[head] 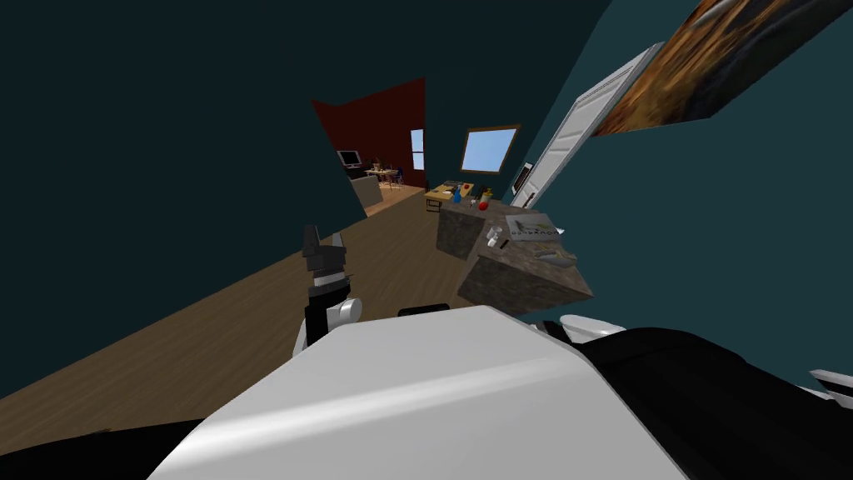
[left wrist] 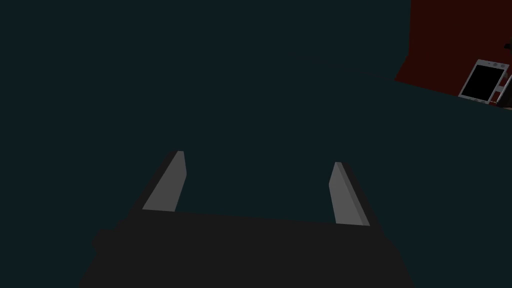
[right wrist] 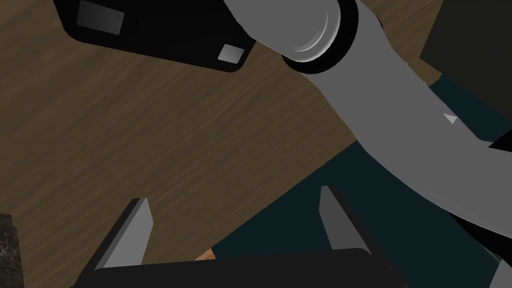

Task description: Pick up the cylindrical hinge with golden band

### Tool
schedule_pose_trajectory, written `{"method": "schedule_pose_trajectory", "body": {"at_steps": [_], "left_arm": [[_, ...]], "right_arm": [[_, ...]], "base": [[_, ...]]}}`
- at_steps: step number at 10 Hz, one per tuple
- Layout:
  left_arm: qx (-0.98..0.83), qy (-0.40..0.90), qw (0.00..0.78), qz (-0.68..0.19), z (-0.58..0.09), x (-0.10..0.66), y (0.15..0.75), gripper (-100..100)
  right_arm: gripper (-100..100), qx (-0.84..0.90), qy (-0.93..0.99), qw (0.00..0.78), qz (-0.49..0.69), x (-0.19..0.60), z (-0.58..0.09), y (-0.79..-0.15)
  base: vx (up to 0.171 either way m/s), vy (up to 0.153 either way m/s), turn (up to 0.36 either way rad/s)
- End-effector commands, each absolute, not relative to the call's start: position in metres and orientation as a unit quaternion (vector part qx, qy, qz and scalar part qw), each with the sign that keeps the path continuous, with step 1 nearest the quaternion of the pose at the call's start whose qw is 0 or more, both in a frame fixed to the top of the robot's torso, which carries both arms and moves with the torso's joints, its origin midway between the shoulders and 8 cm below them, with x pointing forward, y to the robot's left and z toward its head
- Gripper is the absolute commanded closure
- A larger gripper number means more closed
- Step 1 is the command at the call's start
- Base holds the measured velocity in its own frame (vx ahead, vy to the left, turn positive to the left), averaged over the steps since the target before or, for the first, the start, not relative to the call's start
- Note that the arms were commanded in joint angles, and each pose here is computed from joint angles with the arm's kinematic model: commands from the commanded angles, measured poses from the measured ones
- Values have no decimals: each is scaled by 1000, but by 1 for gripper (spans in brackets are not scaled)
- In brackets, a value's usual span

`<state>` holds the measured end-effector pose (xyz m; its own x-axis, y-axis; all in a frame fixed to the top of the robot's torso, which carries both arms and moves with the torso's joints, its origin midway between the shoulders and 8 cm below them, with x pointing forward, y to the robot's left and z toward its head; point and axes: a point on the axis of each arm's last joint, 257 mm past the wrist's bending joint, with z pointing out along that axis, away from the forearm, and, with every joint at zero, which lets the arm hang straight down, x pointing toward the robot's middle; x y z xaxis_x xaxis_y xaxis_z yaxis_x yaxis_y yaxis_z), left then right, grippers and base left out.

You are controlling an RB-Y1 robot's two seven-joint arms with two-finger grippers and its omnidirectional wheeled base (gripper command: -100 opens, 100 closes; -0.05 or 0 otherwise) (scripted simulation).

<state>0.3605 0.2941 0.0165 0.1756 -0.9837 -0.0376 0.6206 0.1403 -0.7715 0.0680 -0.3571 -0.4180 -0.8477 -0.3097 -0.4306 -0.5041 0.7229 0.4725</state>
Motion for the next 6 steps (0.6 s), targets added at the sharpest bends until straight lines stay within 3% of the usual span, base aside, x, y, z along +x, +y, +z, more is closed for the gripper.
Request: {"method": "schedule_pose_trajectory", "body": {"at_steps": [1,6], "left_arm": [[-316,287,698,-574,16,361,294,0],[-316,287,698,-574,16,360,294,0]], "right_arm": [[-100,-230,916,155,289,67,-415,-366],[-100,-278,934,93,204,55,-401,-467]], "base": [[43,-5,-9],[102,-21,149]]}}
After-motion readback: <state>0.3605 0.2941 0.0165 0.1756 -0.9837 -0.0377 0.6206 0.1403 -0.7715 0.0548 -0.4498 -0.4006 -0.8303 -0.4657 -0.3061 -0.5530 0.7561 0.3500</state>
